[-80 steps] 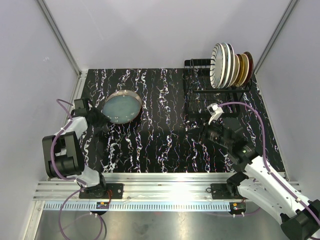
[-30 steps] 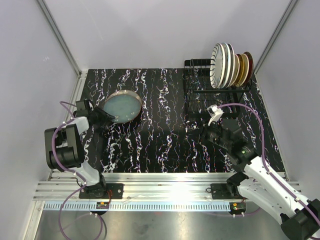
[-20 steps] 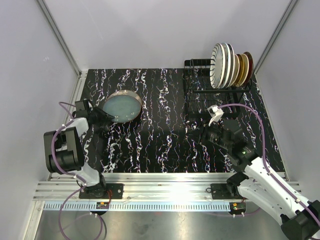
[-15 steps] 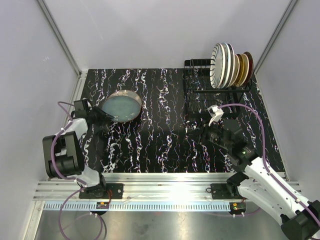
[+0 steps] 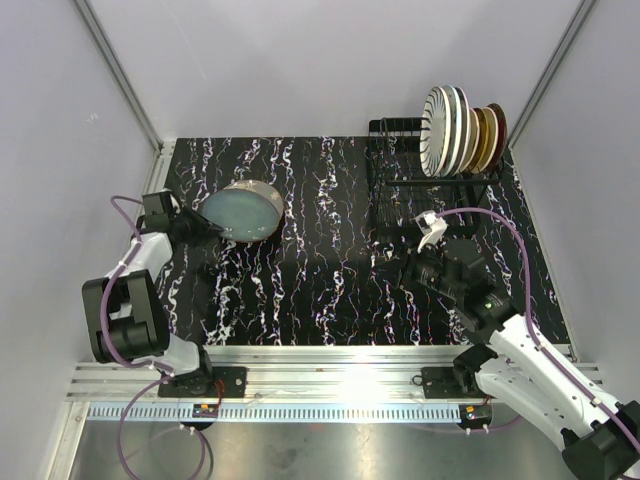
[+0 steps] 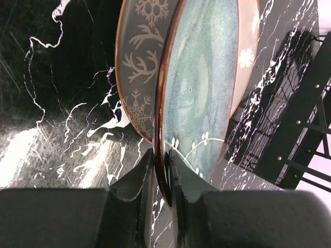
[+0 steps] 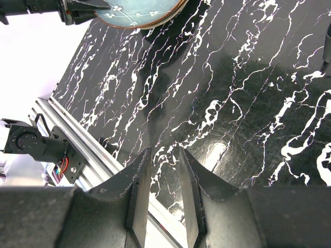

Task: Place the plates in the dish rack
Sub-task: Grab a plate with the left arm

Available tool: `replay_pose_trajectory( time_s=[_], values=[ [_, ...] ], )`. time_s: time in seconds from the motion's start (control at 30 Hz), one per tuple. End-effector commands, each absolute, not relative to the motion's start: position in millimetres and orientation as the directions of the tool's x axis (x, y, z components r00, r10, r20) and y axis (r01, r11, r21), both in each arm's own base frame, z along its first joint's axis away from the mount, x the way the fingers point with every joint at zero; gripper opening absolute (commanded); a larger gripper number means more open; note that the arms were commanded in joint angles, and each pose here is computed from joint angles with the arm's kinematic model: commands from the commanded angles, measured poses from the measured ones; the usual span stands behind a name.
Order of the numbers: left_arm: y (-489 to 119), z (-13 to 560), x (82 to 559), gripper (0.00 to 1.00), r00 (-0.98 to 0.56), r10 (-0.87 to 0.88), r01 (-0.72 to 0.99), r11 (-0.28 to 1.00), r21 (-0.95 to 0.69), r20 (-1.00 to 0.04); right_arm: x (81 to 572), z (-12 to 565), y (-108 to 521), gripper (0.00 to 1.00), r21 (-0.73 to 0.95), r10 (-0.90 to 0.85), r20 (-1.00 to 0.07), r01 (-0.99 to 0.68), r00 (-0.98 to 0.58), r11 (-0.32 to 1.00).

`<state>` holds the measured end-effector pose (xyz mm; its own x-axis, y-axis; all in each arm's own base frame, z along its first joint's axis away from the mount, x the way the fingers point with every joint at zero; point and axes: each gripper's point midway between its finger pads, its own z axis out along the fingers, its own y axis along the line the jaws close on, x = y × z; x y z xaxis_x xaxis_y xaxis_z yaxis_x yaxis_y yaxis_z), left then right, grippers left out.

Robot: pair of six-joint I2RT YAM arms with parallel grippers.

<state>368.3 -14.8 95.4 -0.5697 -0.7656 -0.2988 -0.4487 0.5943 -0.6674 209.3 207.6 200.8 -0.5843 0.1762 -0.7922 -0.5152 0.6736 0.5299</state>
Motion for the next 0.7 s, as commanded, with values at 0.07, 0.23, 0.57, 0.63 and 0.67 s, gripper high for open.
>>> replay_pose_trajectory(
  time_s=[0.07,0.23,0.57,0.63,0.67],
  values=[
    [-14,164,388,0.0,-0.526,-0.715,-0.271,0.654,-0.706,-0.46,212,217,211,0.35,0.532,0.202,-0.804,-0.526,-0.559,0.664],
    [-12,180,387,0.0,-0.516,-0.694,-0.245,0.681,-0.69,-0.502,213,218,212,0.35,0.536,0.201,-0.802,-0.528,-0.562,0.659],
    [-39,213,384,0.0,-0.547,-0.68,-0.113,0.638,-0.761,-0.489,217,221,214,0.35,0.534,0.199,-0.801,-0.523,-0.564,0.664],
    [-42,220,383,0.0,-0.551,-0.67,-0.093,0.641,-0.762,-0.497,218,220,216,0.35,0.539,0.199,-0.796,-0.521,-0.571,0.662],
    [-46,225,382,0.0,-0.552,-0.664,-0.077,0.643,-0.762,-0.505,219,221,216,0.35,0.54,0.201,-0.797,-0.522,-0.57,0.66]
  ],
)
